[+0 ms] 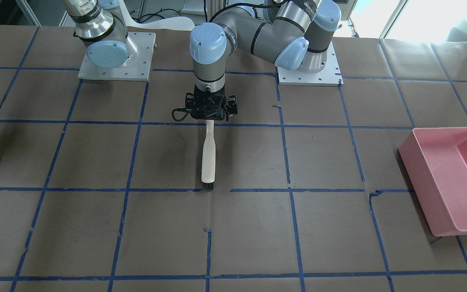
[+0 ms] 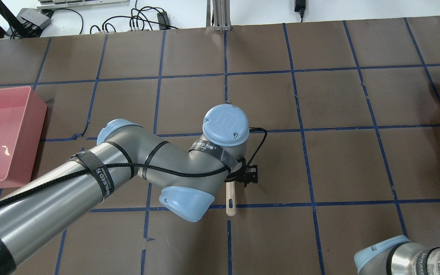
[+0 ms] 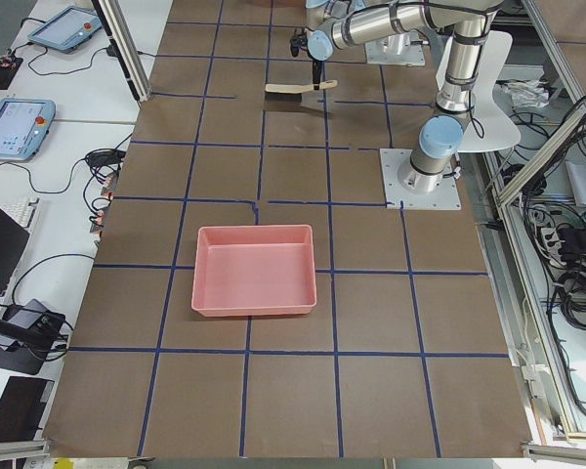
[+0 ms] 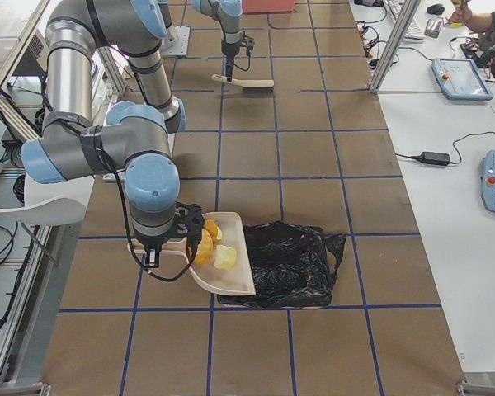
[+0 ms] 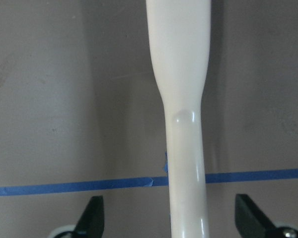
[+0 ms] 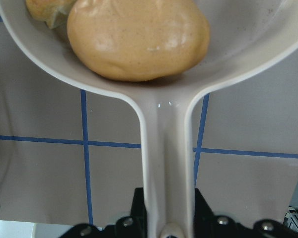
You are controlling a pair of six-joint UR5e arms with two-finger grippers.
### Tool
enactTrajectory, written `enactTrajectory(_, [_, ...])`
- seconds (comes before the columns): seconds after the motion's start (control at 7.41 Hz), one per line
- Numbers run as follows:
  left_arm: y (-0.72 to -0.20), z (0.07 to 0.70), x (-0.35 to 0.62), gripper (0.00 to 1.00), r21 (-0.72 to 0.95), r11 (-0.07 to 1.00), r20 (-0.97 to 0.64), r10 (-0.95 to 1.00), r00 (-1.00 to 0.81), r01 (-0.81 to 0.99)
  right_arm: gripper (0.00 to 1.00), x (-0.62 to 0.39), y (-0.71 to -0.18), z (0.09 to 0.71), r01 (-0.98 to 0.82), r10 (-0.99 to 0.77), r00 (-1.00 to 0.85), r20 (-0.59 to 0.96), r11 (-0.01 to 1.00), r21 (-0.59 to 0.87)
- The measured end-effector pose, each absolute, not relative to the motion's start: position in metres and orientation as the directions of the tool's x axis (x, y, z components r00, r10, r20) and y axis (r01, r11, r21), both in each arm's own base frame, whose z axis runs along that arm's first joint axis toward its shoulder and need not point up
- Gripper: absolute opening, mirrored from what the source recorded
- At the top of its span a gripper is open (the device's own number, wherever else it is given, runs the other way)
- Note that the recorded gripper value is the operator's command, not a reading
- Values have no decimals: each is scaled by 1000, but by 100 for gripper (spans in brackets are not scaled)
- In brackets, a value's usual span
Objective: Sweep and dump trash in nearest bin
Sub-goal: 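Lower the brush onto the table with the left gripper and release it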
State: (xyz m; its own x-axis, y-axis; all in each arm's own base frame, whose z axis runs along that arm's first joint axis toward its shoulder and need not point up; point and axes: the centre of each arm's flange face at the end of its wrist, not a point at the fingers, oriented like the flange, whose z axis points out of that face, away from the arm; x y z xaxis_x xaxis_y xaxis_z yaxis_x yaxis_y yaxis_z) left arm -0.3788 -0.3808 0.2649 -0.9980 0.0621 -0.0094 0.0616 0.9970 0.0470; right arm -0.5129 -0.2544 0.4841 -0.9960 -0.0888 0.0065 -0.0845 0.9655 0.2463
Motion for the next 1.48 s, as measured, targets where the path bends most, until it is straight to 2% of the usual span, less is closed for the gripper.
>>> enactTrajectory(0.67, [-502, 435, -276, 100, 78, 990, 35, 115, -993, 117, 5, -536, -263, 480, -126, -159, -982, 101, 952, 278])
enactTrajectory(1.08, [-519, 494, -214, 100, 61, 992, 35, 107, -994, 109, 5, -543, -266, 480, -136, -183, -974, 136, 945, 299])
enactTrajectory(1.48, [-517, 507, -181, 100, 58, 995, 21, 74, -997, 75, 4, -542, -278, 494, -166, -227, -958, 172, 936, 312])
